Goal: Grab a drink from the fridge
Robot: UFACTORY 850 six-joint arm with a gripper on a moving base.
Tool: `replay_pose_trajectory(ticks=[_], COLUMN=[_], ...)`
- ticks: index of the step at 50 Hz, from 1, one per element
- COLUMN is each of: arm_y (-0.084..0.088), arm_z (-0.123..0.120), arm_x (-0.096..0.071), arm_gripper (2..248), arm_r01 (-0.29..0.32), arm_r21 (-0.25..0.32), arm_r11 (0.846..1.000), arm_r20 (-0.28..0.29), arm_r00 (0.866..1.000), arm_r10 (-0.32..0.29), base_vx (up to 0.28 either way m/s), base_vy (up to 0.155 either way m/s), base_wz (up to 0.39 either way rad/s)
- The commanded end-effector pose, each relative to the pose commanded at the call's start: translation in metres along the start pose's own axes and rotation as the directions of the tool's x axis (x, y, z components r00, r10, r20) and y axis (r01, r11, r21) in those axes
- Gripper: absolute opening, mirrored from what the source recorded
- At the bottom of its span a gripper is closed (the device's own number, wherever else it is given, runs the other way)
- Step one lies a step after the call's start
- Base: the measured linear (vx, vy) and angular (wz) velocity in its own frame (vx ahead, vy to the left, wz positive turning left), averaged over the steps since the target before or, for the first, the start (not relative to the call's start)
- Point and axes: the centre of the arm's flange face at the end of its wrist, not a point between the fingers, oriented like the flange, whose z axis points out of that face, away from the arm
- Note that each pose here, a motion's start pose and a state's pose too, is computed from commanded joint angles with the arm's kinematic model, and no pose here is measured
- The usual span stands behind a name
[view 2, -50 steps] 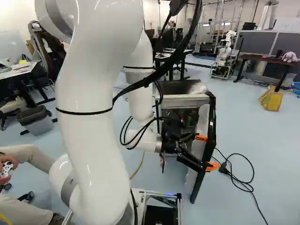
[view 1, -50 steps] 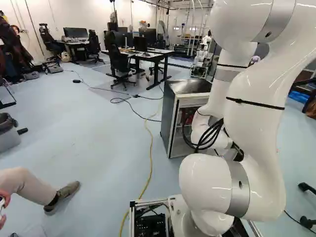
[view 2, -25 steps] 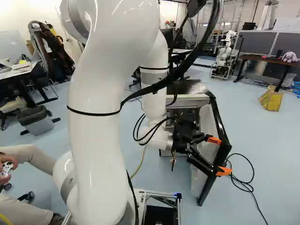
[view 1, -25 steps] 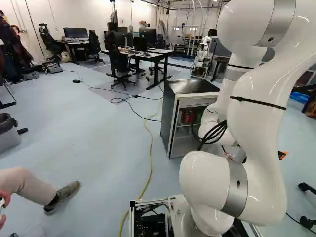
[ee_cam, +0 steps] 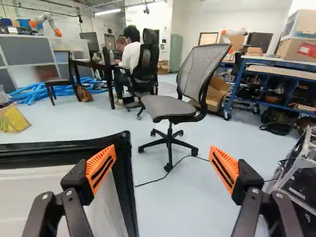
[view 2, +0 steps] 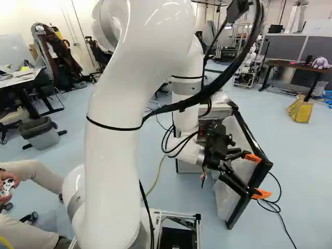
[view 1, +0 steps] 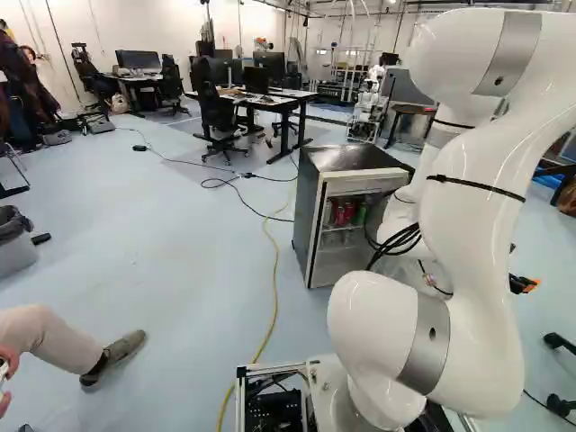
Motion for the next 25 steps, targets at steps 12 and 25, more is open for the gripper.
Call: replay_pose_trajectory(ticks=[12, 25], arm_y=[-0.009, -0.019], arm_z=[0.025, 0.052], arm_x=[0.001, 0.003], arm_gripper=[247, 247], arm_r01=[-0.030, -0.062], arm_r21=[-0.046, -0.091], arm_r11=[0.998, 0.994], arm_r20=[-0.011, -0.025], arm_r00=[1.000, 0.998], arm_r10=[0.029, 0.060], base_vx=[0.000, 0.000], base_vy=[0.000, 0.000], base_wz=[0.000, 0.000])
